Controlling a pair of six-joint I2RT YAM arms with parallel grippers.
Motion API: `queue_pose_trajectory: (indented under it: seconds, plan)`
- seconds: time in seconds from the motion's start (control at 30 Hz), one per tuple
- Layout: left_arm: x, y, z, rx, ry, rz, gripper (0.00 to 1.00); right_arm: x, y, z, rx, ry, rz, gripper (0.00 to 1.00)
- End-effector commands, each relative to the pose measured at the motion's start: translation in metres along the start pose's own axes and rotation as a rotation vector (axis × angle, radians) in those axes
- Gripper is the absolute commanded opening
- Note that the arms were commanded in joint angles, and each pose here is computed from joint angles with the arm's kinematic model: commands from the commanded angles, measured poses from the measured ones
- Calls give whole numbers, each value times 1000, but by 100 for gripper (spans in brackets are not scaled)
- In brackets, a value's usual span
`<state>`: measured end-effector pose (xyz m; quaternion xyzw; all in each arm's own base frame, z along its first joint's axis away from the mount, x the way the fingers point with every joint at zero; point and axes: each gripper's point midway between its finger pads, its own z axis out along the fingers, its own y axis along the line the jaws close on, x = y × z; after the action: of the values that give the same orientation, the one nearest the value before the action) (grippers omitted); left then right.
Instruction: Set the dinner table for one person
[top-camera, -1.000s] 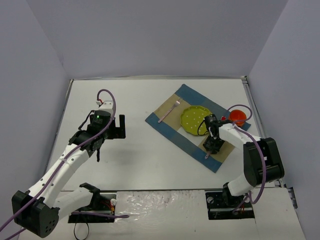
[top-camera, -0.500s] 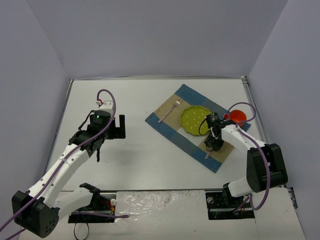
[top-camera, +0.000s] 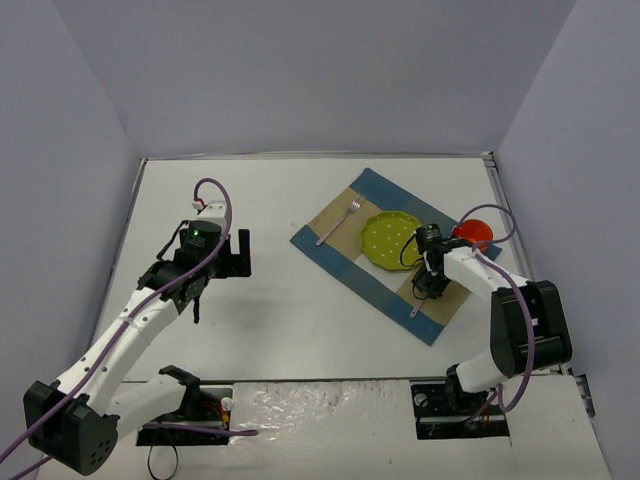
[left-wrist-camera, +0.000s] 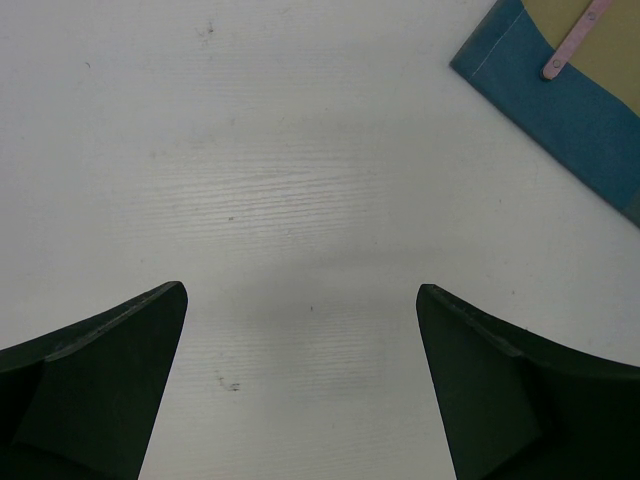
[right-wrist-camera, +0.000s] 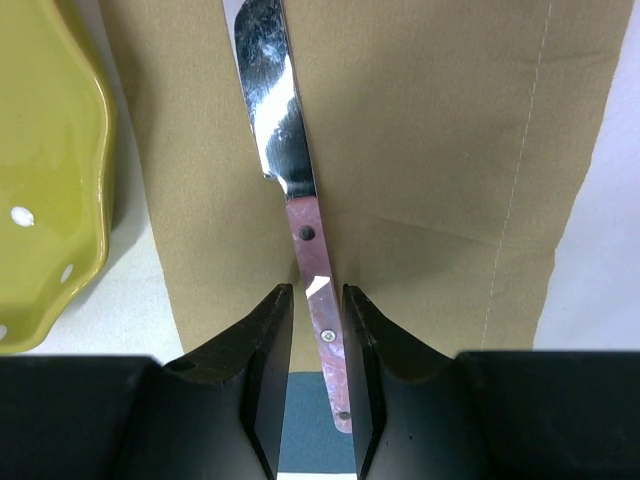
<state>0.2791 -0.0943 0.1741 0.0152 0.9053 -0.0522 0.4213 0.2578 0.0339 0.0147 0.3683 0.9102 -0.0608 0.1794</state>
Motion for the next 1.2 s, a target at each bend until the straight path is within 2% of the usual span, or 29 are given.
queue_pose_trajectory:
  seconds: [0.0, 0.53, 1.17]
  plan:
    - [-16, -1, -1, 7, -53, -7, 97, -10, -6, 6, 30, -40, 26, 23]
    - [-16, 0, -1, 2, -53, -12, 97, -4, -14, 14, 38, -40, 45, 10]
    - [-15, -2, -1, 11, -49, -12, 97, -6, -20, 14, 43, -47, -23, 5]
